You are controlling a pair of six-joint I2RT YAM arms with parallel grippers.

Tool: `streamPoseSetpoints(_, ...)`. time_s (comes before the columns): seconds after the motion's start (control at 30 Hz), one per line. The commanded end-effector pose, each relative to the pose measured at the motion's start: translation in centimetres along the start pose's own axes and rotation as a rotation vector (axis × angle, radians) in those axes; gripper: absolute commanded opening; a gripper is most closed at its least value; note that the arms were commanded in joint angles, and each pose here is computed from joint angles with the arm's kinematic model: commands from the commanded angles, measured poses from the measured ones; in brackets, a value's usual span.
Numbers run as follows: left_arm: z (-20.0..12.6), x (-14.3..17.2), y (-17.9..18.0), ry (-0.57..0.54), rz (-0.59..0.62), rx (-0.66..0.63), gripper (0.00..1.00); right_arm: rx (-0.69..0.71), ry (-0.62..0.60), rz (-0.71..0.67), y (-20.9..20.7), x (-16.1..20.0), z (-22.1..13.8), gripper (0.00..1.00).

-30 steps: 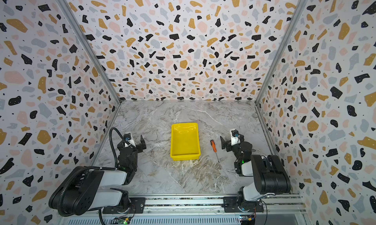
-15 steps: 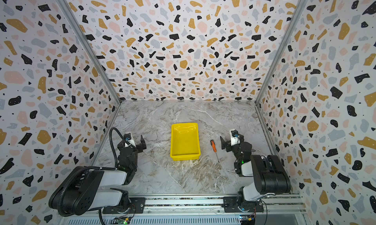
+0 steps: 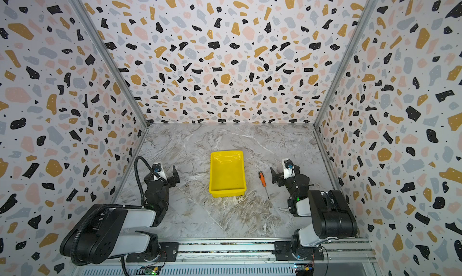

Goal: Put the screwdriver in the bin
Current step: Pick up the screwdriver from the middle-right of the table.

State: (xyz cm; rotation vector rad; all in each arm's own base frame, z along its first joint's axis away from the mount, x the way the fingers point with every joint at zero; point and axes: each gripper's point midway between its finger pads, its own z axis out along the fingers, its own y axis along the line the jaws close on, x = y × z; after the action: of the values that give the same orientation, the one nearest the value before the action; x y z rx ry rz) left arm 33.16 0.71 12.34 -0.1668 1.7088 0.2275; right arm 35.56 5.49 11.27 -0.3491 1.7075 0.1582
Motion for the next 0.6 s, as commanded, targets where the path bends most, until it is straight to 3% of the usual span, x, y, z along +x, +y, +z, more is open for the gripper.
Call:
streamPoseSetpoints(0.0, 0.0, -1.2, 0.2, -0.044, -0.021, -0.007, 1.0, -0.003, -0.042, -0.007, -0.1, -1.3, -0.1, 0.99)
streamPoseSetpoints(0.23, -0.1, -1.3, 0.2, -0.048, -0.022, -0.005, 1.0, -0.008, -0.041, -0.006, -0.1, -1.2, -0.1, 0.99)
streamPoseSetpoints(0.3, -0.2, -1.4, -0.6, -0.052, 0.001, 0.046, 1.0, 0.0, -0.052, -0.025, 0.2, -1.4, -0.4, 0.99)
streamPoseSetpoints(0.43, -0.5, -2.3, -0.8, -0.064, 0.005, 0.059, 1.0, 0.021, -0.182, -0.114, 2.0, -3.0, -3.8, 0.99)
streamPoseSetpoints(0.57, 0.3, -3.5, -0.8, 0.05, 0.021, -0.003, 1.0, 0.048, -0.236, -0.168, 3.1, -4.5, -5.0, 0.99)
